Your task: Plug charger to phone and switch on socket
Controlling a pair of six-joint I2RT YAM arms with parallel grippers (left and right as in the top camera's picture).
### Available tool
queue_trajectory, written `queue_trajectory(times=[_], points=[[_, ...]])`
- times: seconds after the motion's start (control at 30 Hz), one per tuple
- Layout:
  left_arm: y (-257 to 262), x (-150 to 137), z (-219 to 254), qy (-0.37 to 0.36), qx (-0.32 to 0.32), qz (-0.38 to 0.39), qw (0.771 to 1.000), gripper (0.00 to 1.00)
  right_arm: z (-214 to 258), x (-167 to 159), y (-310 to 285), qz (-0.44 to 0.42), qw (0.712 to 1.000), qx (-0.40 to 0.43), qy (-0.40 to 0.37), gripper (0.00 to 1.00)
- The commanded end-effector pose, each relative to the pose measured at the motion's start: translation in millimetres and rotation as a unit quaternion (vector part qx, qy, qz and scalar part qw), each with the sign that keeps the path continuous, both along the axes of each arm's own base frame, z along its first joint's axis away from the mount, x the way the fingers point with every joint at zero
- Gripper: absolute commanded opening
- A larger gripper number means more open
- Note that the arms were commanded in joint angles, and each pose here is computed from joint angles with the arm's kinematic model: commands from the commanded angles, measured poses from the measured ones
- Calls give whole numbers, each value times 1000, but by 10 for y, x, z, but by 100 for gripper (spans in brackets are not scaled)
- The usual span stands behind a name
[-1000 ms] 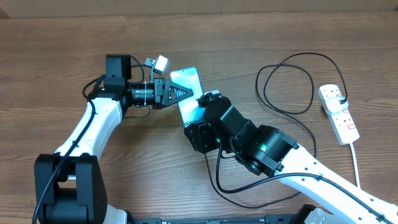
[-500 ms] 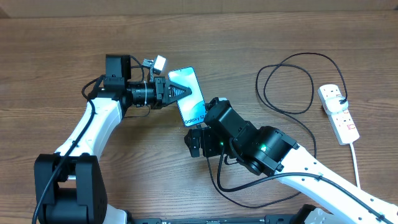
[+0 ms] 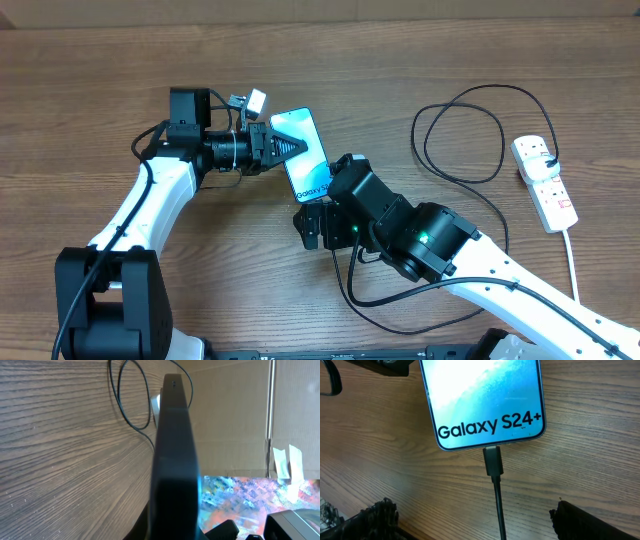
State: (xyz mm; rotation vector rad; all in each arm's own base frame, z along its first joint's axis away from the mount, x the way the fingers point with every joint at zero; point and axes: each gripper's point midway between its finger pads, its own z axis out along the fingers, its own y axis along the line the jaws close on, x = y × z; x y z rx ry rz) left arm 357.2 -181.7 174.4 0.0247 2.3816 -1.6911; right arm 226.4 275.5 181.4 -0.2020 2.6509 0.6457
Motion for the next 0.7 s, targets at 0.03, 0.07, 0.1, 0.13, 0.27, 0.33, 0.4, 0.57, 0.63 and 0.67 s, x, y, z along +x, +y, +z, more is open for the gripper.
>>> queue_trajectory(times=[0.03,0.07,0.1,0.13,0.27,0.33,0.4,0.57,0.63,0.67], points=[[-15,-24,16,6,-10,-5,1000,4,170,67,34,-7,1000,16,-19,100],[-15,-24,16,7,-10,-5,1000,4,175,71,39,-7,1000,18,-20,100],[-15,-24,16,8,-10,-5,1000,4,176,72,40,-7,1000,18,-20,100],[-15,-23,15,12,-10,-3,1000,4,176,72,40,-7,1000,18,-20,100],[-12,-14,11,19,-10,1,1000,4,175,71,40,-7,1000,18,-20,100],[-4,-2,-6,20,-5,6,1000,4,175,71,40,-7,1000,18,-20,100],[5,14,-26,28,0,14,1000,4,175,72,39,-7,1000,18,-20,100],[31,51,-75,34,14,28,999,4,178,79,37,-8,1000,17,-22,93],[43,68,-97,33,21,33,999,4,188,87,46,-8,999,20,-24,89],[51,79,-111,33,25,37,998,4,198,96,55,-8,999,22,-26,89]])
